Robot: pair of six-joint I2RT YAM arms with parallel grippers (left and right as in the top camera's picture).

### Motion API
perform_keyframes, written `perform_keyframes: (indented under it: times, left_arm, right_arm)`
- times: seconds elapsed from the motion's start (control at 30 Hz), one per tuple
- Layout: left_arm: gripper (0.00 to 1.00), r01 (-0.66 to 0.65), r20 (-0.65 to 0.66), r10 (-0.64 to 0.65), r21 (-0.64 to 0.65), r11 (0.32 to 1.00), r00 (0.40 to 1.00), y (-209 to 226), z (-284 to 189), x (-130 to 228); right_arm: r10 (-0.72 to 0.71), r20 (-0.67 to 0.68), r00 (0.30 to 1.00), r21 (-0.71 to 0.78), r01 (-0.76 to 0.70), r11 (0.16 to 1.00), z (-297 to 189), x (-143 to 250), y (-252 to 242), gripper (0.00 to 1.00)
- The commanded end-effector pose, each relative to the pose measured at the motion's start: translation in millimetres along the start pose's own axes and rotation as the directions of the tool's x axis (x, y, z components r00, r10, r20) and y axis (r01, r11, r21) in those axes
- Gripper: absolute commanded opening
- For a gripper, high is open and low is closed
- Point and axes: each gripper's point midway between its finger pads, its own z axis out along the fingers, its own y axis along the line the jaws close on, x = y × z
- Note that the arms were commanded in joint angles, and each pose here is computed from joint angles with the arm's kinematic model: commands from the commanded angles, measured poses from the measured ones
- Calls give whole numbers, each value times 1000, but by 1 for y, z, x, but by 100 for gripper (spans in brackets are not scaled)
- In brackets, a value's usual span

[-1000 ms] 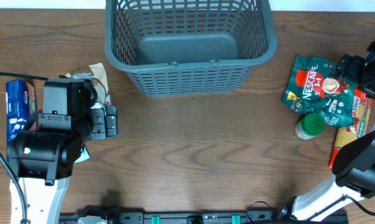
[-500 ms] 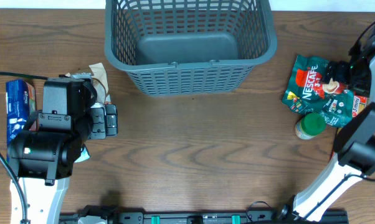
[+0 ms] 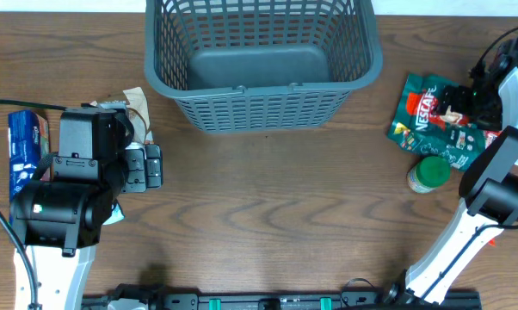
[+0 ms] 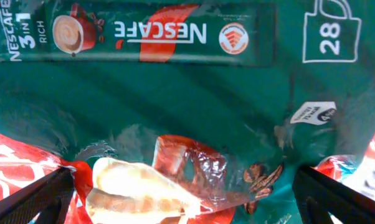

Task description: Pack container

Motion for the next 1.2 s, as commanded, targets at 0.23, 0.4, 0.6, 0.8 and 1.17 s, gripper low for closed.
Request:
perform_keyframes:
  times: [0.23,0.4,0.6,0.8,1.17]
  left_arm:
    - [99,0,8,0,-7,1000,1000,2,-1,-2]
    - [99,0,7,0,-7,1000,1000,2,-1,-2]
    - [99,0,7,0,-7,1000,1000,2,-1,-2]
    - [99,-1,7,1,-7,1000,1000,2,-1,-2]
    - [99,-1,7,1,-7,1000,1000,2,-1,-2]
  right_arm:
    - [-46,-164,985,-48,38,998,78,32,21,42]
    - [-52,-168,984,-50,44,998,77,33,23,1]
    - [-50,-173,984,-50,42,998,76,34,23,1]
    - [-25,-152,988,-45,18,999,56,29,23,1]
    - [-61,249,966,-17,67,998,-110,-22,38,1]
